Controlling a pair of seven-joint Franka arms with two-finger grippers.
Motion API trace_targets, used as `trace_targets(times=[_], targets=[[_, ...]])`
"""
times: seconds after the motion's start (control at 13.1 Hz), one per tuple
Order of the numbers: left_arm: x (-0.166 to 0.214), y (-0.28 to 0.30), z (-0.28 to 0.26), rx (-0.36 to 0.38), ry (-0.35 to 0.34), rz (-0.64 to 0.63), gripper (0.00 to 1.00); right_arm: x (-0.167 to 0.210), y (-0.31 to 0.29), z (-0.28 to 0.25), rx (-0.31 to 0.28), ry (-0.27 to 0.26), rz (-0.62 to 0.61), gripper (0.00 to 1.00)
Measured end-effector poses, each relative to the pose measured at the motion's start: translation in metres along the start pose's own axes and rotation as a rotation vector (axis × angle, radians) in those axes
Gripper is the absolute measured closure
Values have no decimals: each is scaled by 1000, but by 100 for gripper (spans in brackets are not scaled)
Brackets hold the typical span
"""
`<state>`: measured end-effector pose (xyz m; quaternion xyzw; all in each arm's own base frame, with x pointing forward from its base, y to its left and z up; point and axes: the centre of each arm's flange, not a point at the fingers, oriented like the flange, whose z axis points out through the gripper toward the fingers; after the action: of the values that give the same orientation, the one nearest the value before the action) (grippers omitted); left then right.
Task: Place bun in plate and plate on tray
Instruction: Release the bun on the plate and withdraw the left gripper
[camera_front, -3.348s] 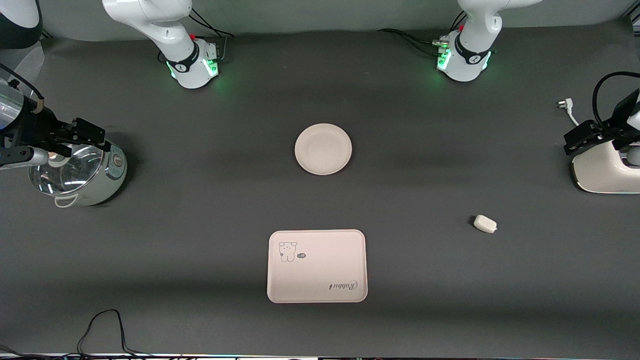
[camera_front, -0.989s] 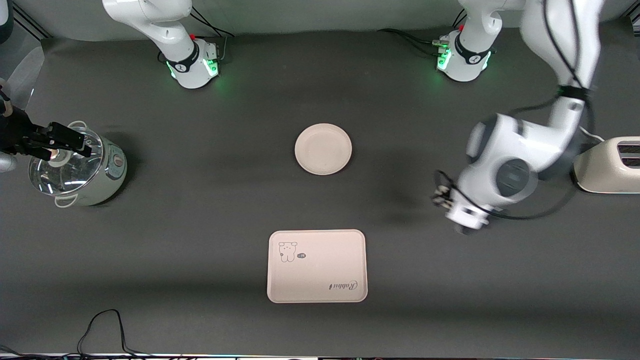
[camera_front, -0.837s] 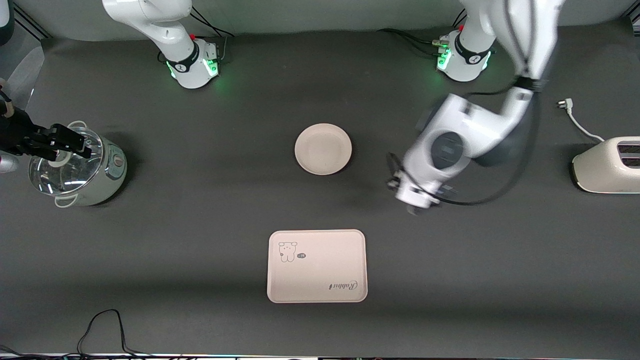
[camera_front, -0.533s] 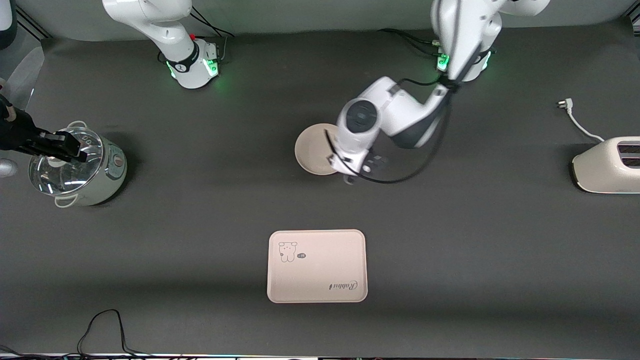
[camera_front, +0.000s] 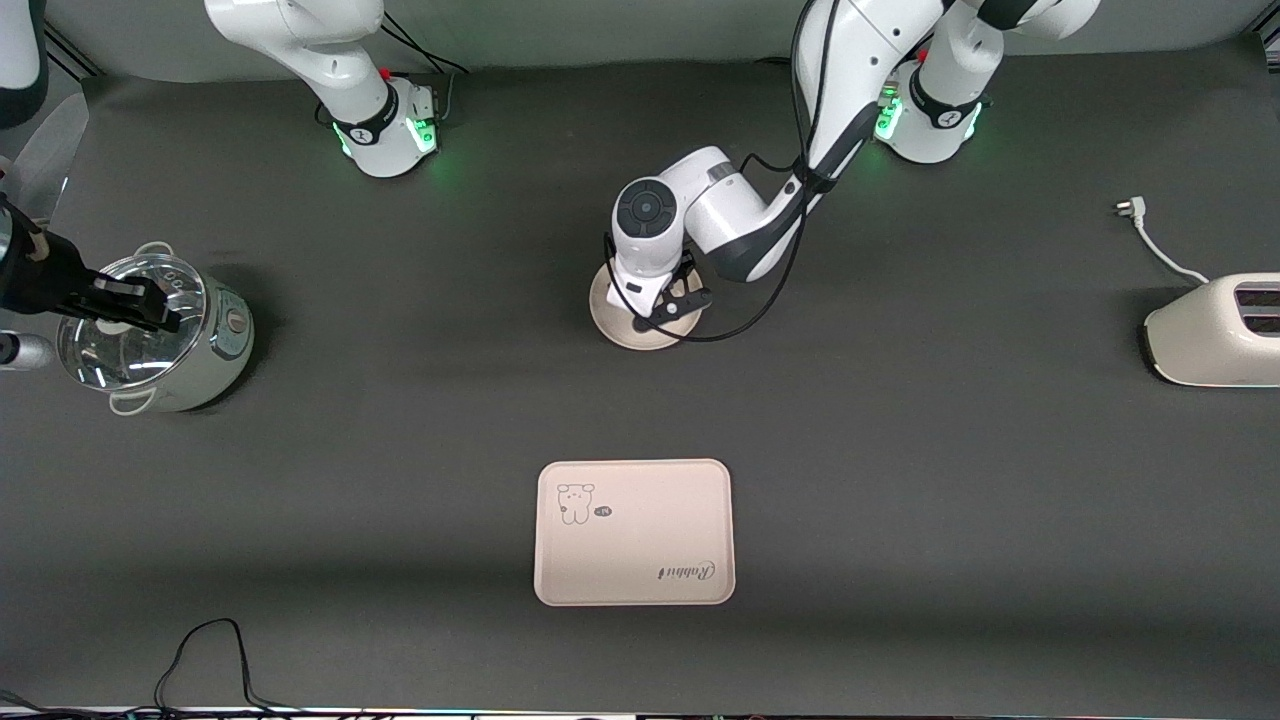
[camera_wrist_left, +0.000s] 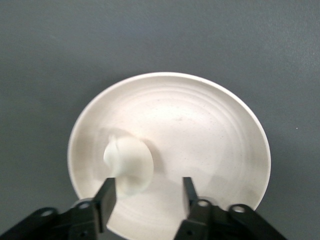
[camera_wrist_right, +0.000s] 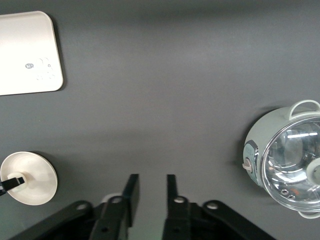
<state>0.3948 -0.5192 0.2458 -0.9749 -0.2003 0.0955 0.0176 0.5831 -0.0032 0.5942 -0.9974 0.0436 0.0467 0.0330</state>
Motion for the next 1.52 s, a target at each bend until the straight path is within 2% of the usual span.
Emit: trace_targets(times=[0.15,0.3,0.38,0.46,0.61,0.76,0.91,1.07,1.22,1.37,1.52], targets=[[0,-6,-36,27,15,-2,4,12,-6,30,-4,-56,-7,41],[13,-20,-92,19,54,-14,0,30,-24,83,-15,-148,-33,20],[36,-36,-131,5,78,-5,0,41,-41,117,-26,-199,-55,8],[69,-60,-170,-1,95,12,0,49,-60,150,-39,-244,-81,0],[144,-131,-247,-1,119,43,0,60,-102,197,-50,-294,-129,0],[202,-217,-305,8,134,102,0,59,-146,228,13,-339,-163,0],[240,-298,-340,17,143,173,0,52,-190,256,28,-350,-149,0],[266,-354,-355,20,150,248,0,41,-234,279,-4,-346,-95,0],[288,-392,-353,24,136,323,0,21,-274,306,-47,-364,-73,0],[302,-416,-349,20,128,333,0,-8,-307,343,-97,-408,-94,0],[309,-429,-350,7,139,317,0,-46,-334,387,-141,-417,-120,0]])
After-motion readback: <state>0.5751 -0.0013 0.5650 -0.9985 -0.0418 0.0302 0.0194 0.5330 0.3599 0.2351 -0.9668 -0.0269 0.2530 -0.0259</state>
